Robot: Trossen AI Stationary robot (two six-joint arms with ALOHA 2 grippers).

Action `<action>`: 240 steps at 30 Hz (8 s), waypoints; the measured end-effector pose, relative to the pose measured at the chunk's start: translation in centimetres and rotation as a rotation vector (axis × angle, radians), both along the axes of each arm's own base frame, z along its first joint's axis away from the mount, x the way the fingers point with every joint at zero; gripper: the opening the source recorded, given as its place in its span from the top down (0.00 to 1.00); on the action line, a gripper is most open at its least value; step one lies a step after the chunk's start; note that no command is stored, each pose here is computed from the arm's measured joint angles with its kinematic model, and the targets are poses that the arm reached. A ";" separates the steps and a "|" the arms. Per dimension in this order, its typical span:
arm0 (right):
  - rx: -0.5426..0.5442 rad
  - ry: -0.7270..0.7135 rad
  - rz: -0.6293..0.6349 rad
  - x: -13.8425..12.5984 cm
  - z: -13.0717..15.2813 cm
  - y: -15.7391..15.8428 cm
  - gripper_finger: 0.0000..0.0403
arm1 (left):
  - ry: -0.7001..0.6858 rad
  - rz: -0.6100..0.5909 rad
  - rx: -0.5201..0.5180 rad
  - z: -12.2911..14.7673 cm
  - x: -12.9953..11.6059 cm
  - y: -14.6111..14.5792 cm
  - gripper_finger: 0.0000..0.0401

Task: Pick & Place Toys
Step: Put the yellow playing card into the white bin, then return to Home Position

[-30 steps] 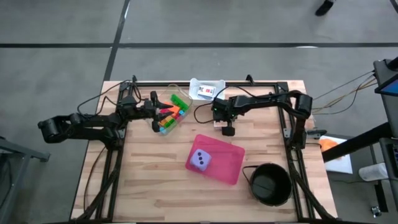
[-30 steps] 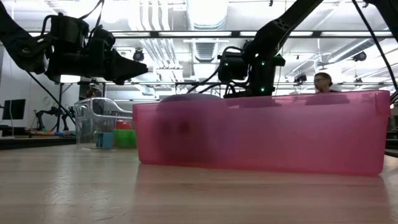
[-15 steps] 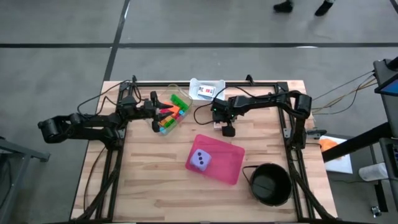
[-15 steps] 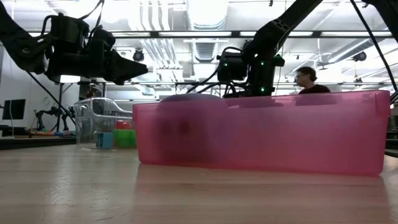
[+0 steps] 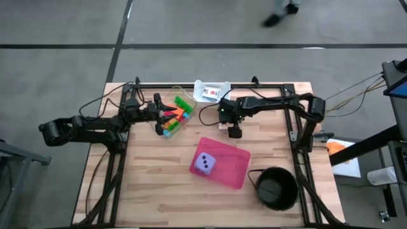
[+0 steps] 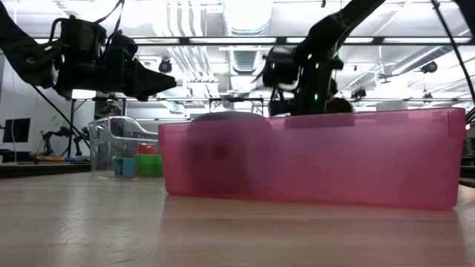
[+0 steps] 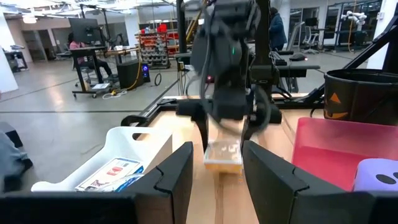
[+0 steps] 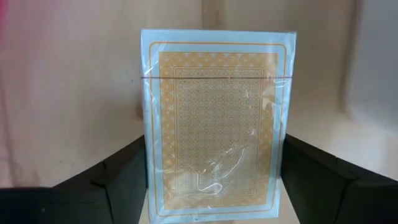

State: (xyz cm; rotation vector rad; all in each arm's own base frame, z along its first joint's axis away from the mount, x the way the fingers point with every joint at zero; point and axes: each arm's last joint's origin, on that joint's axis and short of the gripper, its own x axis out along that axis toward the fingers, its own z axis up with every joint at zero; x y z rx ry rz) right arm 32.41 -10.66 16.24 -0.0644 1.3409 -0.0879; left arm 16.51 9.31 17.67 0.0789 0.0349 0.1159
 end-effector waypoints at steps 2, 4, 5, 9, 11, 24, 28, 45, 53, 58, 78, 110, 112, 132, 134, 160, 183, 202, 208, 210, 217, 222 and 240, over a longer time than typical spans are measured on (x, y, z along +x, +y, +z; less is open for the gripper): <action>-0.014 -0.038 0.008 -0.2 1.3 0.1 0.26 | 0.000 0.000 0.000 0.0 0.0 0.0 0.65; -0.028 -0.090 0.012 -0.4 2.6 0.1 0.26 | 0.000 0.000 0.000 0.0 0.0 0.0 0.65; -0.033 -0.134 0.015 -0.4 3.3 0.2 0.26 | 0.000 0.000 0.000 0.0 0.0 0.0 0.65; -0.018 -0.417 0.053 -0.6 5.8 0.6 0.26 | 0.000 0.000 0.000 0.0 0.0 0.0 0.65; -0.004 -0.566 0.081 -0.8 6.1 0.8 0.26 | 0.000 0.000 0.000 0.0 0.0 0.0 0.65; -0.107 -1.075 -0.014 -3.8 2.6 0.4 0.26 | 0.001 0.000 -0.001 0.0 0.0 0.0 0.65; -0.140 -1.068 -0.069 -3.4 2.6 -1.3 0.26 | 0.001 0.000 -0.001 0.0 0.0 0.0 0.65; -0.166 -0.579 -0.211 2.0 2.6 -11.4 0.26 | 0.005 0.000 0.001 -0.1 0.0 0.0 0.65; -0.127 -0.333 -0.214 3.5 2.5 -12.4 0.26 | 0.010 -0.001 0.006 -0.1 0.0 0.0 0.65; -0.118 -0.307 -0.214 3.6 2.4 -12.6 0.26 | 0.016 -0.001 0.002 -0.2 0.0 0.0 0.65; -0.070 -0.616 -0.130 3.6 6.7 -11.3 0.35 | -0.012 0.000 0.011 0.2 0.0 0.0 0.65; -0.165 -1.290 -0.015 -10.6 6.2 0.6 0.41 | -0.111 0.038 -0.145 3.0 -5.2 -5.8 0.68; -0.159 -1.297 -0.024 -11.2 6.1 0.9 0.41 | -0.132 0.033 -0.135 2.5 -5.0 -6.3 0.70; -0.171 -1.296 -0.029 -13.1 5.4 1.7 0.41 | -0.020 -0.158 -0.140 -0.5 -4.7 -8.3 0.79; -0.221 -1.303 -0.061 -13.3 5.6 1.6 0.41 | -0.011 -0.157 -0.140 -0.6 -4.7 -8.3 0.79; -0.172 -1.597 -0.025 -22.0 3.2 6.3 0.41 | 0.034 -0.240 -0.115 -1.0 -4.8 -8.1 0.80; -0.261 -1.425 -0.044 -23.0 1.7 5.8 0.41 | 0.022 -0.236 -0.134 -1.6 -6.5 -4.4 0.80; -0.283 -1.428 -0.156 -21.8 1.7 7.3 0.41 | 0.040 -0.249 -0.143 -1.8 -6.6 -4.2 0.79; -0.258 -1.418 -0.120 -21.9 1.6 8.3 0.41 | 0.045 -0.249 -0.146 -1.9 -6.6 -4.3 0.79; -0.258 -1.434 -0.119 -22.2 1.7 8.5 0.41 | 0.045 -0.249 -0.144 -1.9 -6.6 -4.3 0.79; -0.235 -1.499 -0.047 -23.0 2.1 9.0 0.41 | 0.046 -0.251 -0.137 -1.9 -6.6 -4.3 0.79; -0.239 -1.475 -0.041 -23.1 2.3 9.0 0.41 | 0.031 -0.326 -0.127 -1.7 -6.7 -4.5 0.79; -0.222 -1.410 -0.045 -23.0 1.7 9.0 0.41 | 0.048 -0.283 -0.124 -2.0 -6.7 -4.4 0.79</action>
